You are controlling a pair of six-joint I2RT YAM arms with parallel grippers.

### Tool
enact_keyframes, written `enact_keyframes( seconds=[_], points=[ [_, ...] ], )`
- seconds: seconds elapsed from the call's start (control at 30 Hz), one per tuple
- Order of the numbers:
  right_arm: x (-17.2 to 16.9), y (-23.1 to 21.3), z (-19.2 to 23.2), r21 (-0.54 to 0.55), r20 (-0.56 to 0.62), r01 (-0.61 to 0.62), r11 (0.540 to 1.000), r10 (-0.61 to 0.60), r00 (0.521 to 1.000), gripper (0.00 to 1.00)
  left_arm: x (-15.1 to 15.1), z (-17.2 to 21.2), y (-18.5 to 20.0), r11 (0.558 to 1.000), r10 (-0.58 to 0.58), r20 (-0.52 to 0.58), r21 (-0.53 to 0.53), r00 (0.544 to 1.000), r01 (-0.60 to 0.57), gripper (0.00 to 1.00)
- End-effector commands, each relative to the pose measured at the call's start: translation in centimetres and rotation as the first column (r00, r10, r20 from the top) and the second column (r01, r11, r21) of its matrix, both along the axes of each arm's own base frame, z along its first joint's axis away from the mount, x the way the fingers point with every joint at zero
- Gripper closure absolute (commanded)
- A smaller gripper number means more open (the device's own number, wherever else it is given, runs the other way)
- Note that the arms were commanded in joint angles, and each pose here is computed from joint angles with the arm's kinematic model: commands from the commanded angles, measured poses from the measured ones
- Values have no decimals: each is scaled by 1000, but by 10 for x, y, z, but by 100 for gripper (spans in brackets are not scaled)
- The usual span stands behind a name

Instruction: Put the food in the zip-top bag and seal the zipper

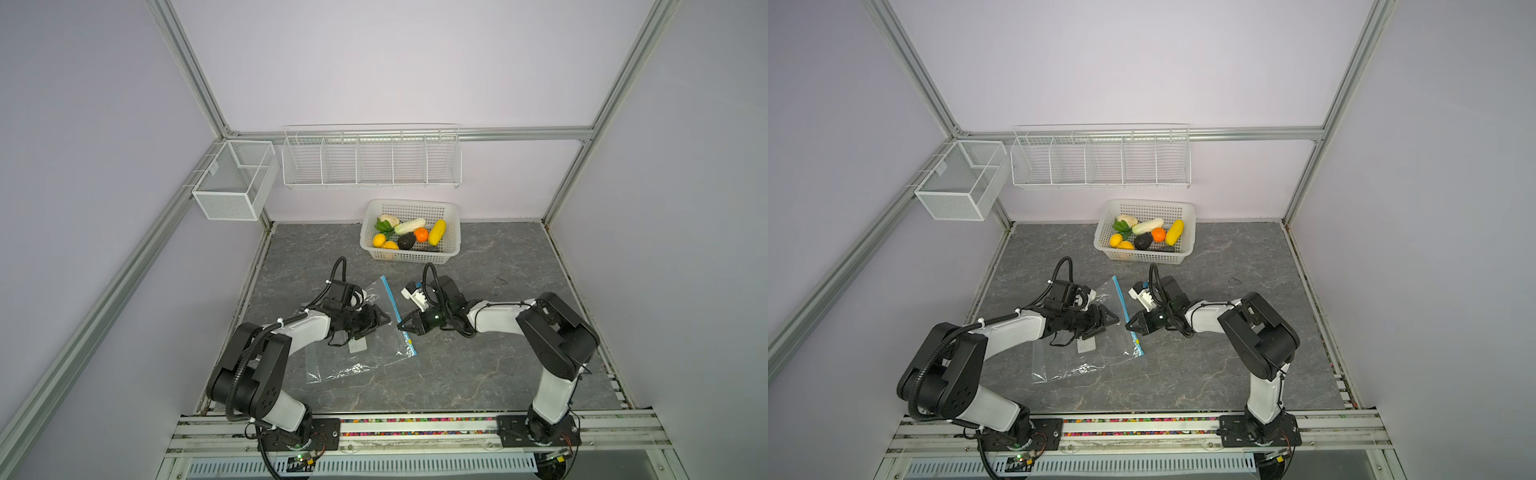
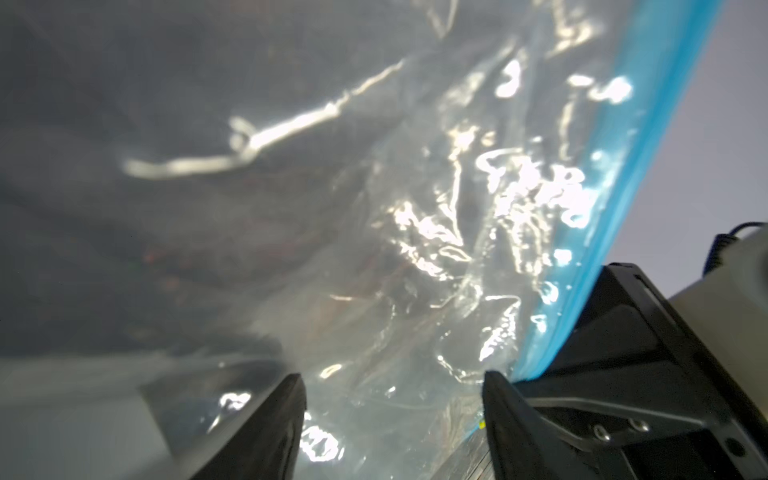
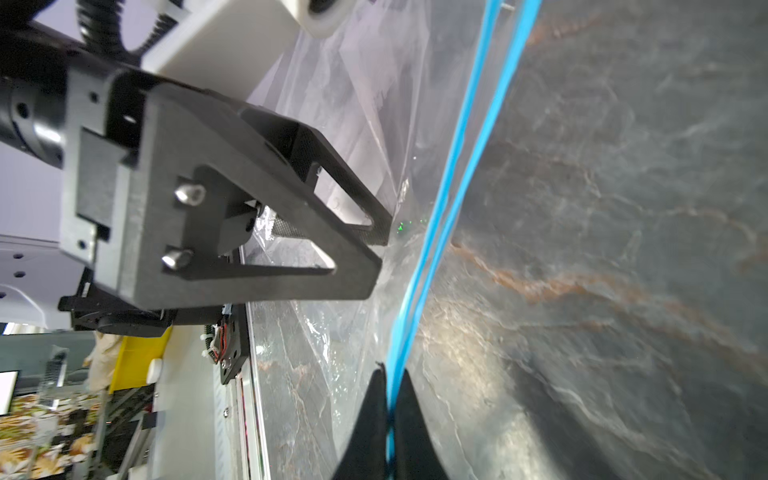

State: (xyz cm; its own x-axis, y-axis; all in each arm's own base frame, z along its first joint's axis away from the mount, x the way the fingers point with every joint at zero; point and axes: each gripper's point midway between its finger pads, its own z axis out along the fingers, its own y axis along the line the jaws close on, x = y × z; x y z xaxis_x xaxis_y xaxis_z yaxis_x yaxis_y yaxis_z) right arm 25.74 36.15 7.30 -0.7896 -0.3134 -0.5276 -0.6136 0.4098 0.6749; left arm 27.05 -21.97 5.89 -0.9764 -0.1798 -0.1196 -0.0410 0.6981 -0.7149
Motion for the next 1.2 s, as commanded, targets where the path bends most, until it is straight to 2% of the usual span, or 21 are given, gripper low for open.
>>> enact_keyframes(
  seconds=[0.0,0.3,0.6,0.73,0.97,1.07,1.13,1.17],
  points=[
    [9,5,21,-22,158,20,1000,-16,987,94,15,34,2,999,31,78,8,996,-32,32],
    [7,24,33,-18,252,32,999,-26,967,93,13,80,17,994,108,201,-2,974,-109,29],
    [-1,33,31,-77,305,44,996,-18,952,91,20,79,19,993,112,233,18,966,-119,28],
    [-6,36,28,-91,317,45,995,-14,948,90,25,72,19,992,112,224,37,968,-123,34],
    [-10,42,27,-96,320,31,995,1,947,89,28,74,14,994,88,237,39,968,-100,34],
    [-10,44,27,-95,318,25,995,7,948,89,27,71,11,995,67,236,50,969,-81,43],
    [-10,45,26,-95,316,24,995,7,949,89,26,67,10,996,59,223,47,973,-71,58],
    [-11,46,26,-94,317,22,995,9,948,89,26,65,9,997,53,219,47,974,-65,63]
  ],
)
